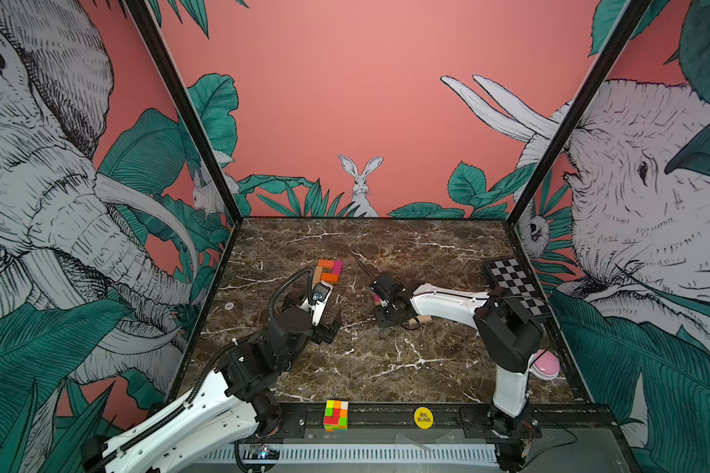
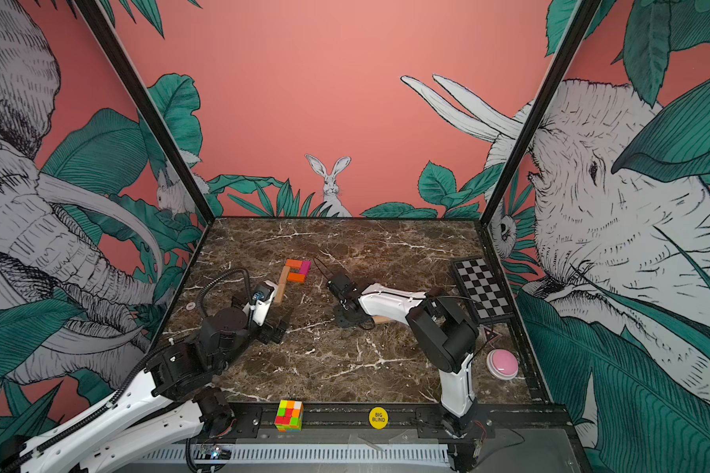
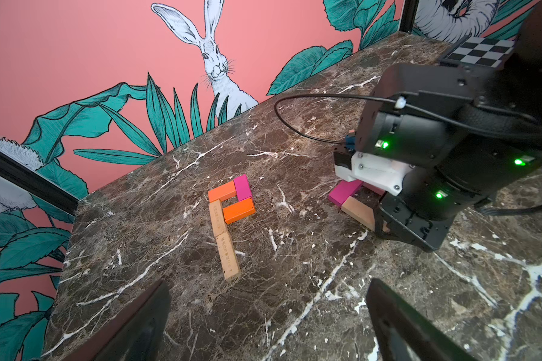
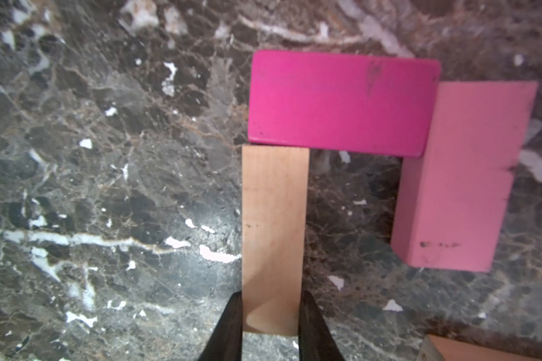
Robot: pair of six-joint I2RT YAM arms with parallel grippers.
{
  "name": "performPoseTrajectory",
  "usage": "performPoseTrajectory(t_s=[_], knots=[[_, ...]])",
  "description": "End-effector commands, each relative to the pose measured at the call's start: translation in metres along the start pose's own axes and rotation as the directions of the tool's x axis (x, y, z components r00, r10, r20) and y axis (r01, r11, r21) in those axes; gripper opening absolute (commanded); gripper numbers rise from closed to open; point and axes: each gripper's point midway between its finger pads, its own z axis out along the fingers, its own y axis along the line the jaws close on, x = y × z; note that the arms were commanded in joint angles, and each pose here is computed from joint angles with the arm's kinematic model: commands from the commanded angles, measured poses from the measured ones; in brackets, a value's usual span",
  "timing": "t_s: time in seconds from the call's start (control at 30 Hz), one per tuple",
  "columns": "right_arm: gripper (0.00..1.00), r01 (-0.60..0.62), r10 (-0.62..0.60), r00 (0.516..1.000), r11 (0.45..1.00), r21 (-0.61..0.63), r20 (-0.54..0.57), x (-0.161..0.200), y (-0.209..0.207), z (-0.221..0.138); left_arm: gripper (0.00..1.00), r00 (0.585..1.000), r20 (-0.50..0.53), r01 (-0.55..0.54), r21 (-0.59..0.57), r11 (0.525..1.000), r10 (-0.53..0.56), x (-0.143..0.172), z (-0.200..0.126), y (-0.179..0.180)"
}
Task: Assemble the letter p with building blocks
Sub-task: Assemble the building block at the center of the board.
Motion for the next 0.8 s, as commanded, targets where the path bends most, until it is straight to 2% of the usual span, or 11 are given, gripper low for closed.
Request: performPoseTrajectory(t_s=[0.0, 0.57, 0.77], knots=[[0.25, -0.016, 0.017, 1.000, 1.000, 0.015, -0.026, 0.0021, -0.0035, 0.0049, 0.99, 0.999, 0.024, 0.022, 0.003, 1.000, -0.022, -0.0086, -0.0019, 0.0016], [0.27, -0.021, 0.021, 0.999, 1.000, 0.011, -0.038, 0.0026, -0.0031, 0.0081, 1.00, 1.000, 0.019, 0.023, 0.006, 1.000, -0.024, -0.0081, -0.0009, 0.0008], [0.40, -0.024, 0.024, 0.999, 1.000, 0.005, -0.036, 0.0017, -0.0024, 0.0071, 0.99, 1.000, 0.019, 0.023, 0.005, 1.000, -0.023, -0.0081, -0.0007, 0.0011]])
